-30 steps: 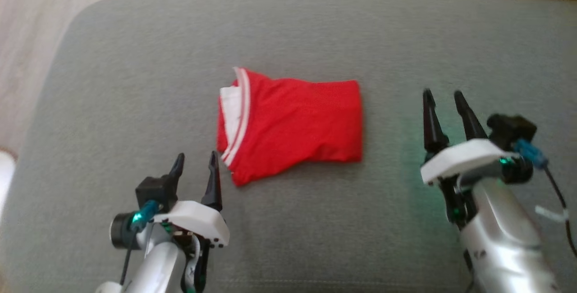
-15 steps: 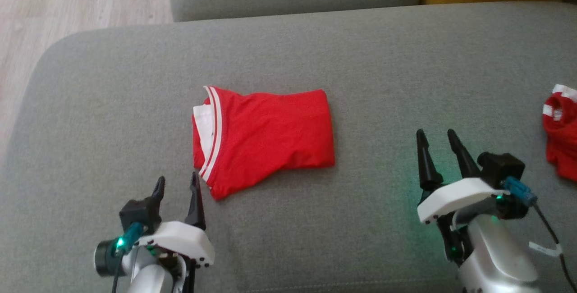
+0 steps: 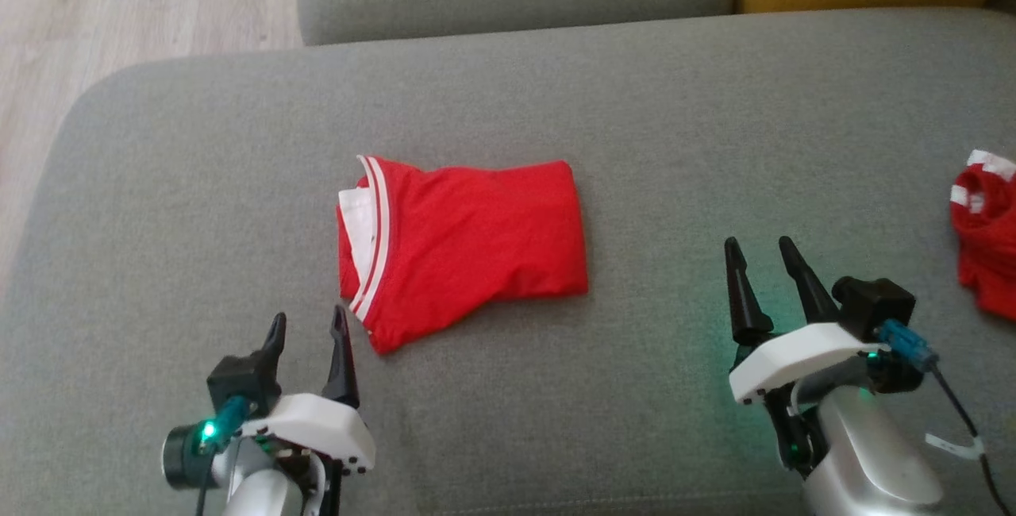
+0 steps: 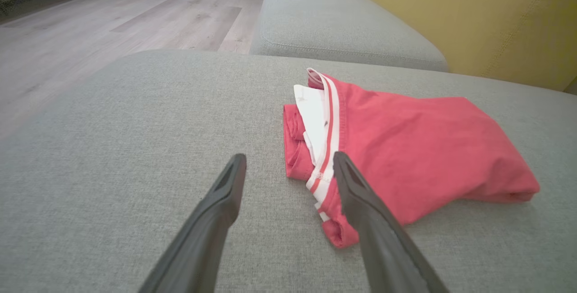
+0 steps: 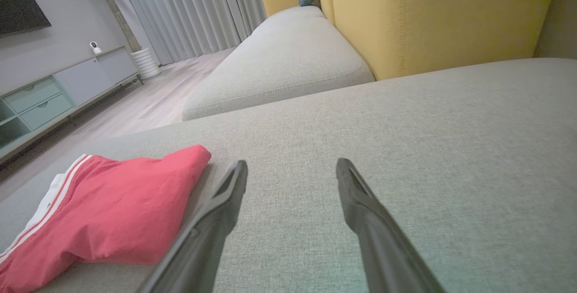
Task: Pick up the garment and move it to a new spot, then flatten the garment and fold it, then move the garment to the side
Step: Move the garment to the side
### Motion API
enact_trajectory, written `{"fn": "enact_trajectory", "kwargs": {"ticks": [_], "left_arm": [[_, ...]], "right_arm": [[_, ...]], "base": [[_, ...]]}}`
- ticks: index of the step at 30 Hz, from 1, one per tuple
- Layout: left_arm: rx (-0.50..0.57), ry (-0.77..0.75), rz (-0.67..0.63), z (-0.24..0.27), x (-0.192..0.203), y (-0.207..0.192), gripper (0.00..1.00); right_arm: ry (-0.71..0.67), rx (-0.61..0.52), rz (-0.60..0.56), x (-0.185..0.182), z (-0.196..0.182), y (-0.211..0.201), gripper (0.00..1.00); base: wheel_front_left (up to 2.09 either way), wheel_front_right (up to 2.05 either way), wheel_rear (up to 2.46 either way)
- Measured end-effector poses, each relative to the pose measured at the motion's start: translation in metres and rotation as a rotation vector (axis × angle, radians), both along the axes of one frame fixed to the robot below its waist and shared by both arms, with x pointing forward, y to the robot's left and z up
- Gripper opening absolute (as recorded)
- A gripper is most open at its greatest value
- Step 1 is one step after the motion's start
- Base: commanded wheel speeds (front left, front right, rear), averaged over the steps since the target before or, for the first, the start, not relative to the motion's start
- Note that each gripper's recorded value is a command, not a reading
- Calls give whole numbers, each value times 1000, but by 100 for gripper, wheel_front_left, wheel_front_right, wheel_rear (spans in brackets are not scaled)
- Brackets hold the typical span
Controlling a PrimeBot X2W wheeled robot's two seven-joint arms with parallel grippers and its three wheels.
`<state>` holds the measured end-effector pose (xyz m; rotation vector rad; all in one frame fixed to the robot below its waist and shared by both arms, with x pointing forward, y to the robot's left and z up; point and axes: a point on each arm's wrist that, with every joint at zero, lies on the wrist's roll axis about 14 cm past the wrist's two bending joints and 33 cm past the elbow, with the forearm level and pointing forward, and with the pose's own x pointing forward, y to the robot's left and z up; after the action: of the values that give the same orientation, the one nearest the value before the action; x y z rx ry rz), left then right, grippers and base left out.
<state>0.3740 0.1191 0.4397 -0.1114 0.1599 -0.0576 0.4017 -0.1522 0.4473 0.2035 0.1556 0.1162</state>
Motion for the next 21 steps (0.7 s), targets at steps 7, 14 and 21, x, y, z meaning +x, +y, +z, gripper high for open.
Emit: {"fn": "enact_trajectory", "kwargs": {"ticks": [7,14,21], "left_arm": [[-1,29,-19,-10,2,-5,100],[-4,30,9,-10,8,4,100],[1,68,95,-20,-4,30,100]], "right_arm": [[53,-55,103,9,-22,28,100],[73,-86,280,46,-31,88,100],[191,-100,349,55,-64,114,100]], "base": [[0,0,0],[0,0,0],[0,0,0]]}}
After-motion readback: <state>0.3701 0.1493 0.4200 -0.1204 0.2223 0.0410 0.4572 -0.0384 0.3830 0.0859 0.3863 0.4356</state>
